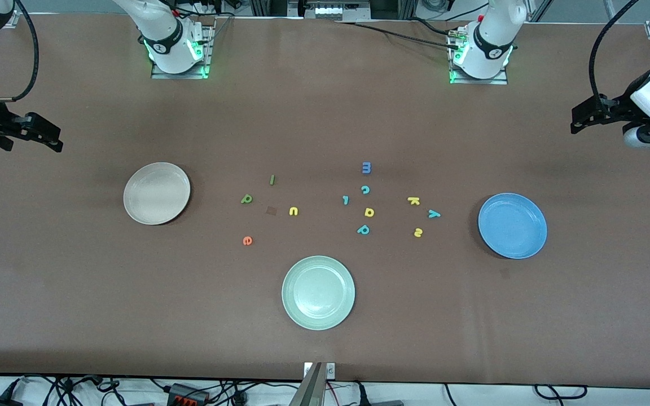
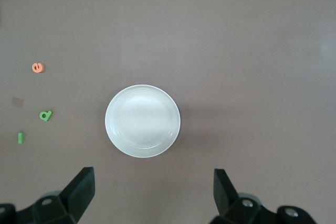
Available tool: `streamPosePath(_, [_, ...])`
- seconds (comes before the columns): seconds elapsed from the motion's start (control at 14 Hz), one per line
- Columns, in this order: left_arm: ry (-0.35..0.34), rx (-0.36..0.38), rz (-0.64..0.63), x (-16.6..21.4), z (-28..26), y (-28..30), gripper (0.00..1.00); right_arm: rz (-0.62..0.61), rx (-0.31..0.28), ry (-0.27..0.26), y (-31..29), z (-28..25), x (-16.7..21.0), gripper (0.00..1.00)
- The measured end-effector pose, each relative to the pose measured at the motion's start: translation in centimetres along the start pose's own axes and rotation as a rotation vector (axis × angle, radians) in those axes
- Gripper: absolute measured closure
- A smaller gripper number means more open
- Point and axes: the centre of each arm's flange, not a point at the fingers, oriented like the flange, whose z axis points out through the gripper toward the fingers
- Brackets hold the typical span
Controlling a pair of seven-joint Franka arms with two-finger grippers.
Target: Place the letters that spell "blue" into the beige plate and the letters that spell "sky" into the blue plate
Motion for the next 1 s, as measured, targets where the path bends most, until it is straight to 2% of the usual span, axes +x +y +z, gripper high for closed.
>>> streamPosePath(0.36, [0.000,0.000,0.000,0.0,0.0,0.0,0.00,0.000,0.000,-0.003,0.0,0.0,0.0,0.00])
streamPosePath(0.64, [0.000,0.000,0.001,0.0,0.0,0.0,0.00,-0.001,0.001,-0.037,0.0,0.7,-0.1,0.00])
streamPosePath(1.0, [-0.016,-0.003,0.002,-0.2,0.1,0.2,0.00,-0.002,0.001,-0.041,-0.1,1.0,0.0,0.00])
